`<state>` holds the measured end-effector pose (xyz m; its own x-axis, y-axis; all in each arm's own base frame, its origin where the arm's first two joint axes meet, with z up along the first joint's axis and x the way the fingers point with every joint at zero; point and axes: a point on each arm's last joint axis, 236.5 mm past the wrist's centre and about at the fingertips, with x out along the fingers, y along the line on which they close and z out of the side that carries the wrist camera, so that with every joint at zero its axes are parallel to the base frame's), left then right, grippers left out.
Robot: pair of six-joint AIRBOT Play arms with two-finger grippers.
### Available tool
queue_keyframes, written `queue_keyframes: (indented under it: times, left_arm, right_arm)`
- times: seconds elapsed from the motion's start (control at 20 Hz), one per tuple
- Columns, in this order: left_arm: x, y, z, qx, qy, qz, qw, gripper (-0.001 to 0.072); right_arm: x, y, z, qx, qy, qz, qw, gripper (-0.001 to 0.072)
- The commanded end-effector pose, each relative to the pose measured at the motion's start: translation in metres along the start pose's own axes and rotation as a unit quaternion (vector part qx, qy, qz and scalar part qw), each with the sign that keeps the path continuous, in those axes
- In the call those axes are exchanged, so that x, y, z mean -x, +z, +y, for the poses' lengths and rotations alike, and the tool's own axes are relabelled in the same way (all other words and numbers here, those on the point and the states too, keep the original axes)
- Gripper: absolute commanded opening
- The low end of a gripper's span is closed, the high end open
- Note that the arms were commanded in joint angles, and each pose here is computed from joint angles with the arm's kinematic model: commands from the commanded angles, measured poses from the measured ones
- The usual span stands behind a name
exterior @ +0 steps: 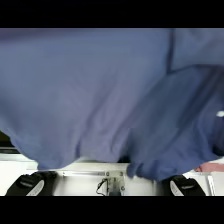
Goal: Fold the shirts.
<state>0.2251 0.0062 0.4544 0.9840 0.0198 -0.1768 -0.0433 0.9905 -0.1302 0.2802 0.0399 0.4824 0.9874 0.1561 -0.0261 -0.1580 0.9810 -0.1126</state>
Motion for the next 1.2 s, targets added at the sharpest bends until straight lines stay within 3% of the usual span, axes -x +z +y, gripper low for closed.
queue_keyframes:
  times: [0.0, 0.1, 0.2, 0.45, 0.65, 0.85, 0.9, 0.95, 1.0, 1.05, 1.15]
  left_arm:
    - [-0.075, -0.089, 0.025, -0.061, 0.075, 0.134, 0.986, 0.0033]
    - [-0.123, -0.160, 0.037, -0.087, 0.101, 0.226, 0.965, 0.0034]
    - [-0.168, -0.217, 0.050, -0.102, 0.117, 0.283, 0.947, 0.0033]
    - [-0.262, -0.289, 0.049, -0.109, 0.103, 0.326, 0.933, 0.0034]
    - [-0.299, -0.348, 0.045, -0.048, 0.113, 0.365, 0.923, 0.0034]
    - [-0.292, -0.429, 0.013, 0.069, 0.098, 0.477, 0.871, 0.0045]
    - [-0.286, -0.441, 0.010, 0.080, 0.097, 0.500, 0.857, 0.0146]
    - [-0.278, -0.446, 0.010, 0.068, 0.092, 0.518, 0.848, 0.0399]
    - [-0.269, -0.445, 0.013, 0.039, 0.081, 0.537, 0.839, 0.0566]
    - [-0.256, -0.440, 0.020, -0.015, 0.055, 0.566, 0.822, 0.0563]
    - [-0.222, -0.428, 0.046, -0.065, 0.041, 0.625, 0.777, 0.0564]
  right_arm:
    - [-0.061, -0.154, -0.015, 0.031, -0.010, 0.277, 0.960, 0.0075]
    - [-0.110, -0.235, -0.013, 0.031, -0.001, 0.358, 0.933, 0.0075]
    - [-0.167, -0.294, -0.005, 0.007, 0.006, 0.373, 0.928, 0.0075]
    - [-0.268, -0.367, 0.006, -0.200, -0.047, 0.331, 0.921, 0.0075]
    - [-0.303, -0.399, 0.031, -0.285, -0.029, 0.314, 0.905, 0.0075]
    - [-0.283, -0.466, 0.057, -0.313, -0.020, 0.421, 0.851, 0.0075]
    - [-0.276, -0.474, 0.062, -0.314, -0.015, 0.442, 0.840, 0.0107]
    - [-0.272, -0.473, 0.065, -0.310, -0.009, 0.449, 0.838, 0.0296]
    - [-0.268, -0.467, 0.063, -0.304, -0.004, 0.451, 0.839, 0.0552]
    - [-0.261, -0.455, 0.057, -0.279, 0.009, 0.452, 0.847, 0.0594]
    - [-0.230, -0.440, 0.037, -0.192, 0.032, 0.479, 0.856, 0.0593]
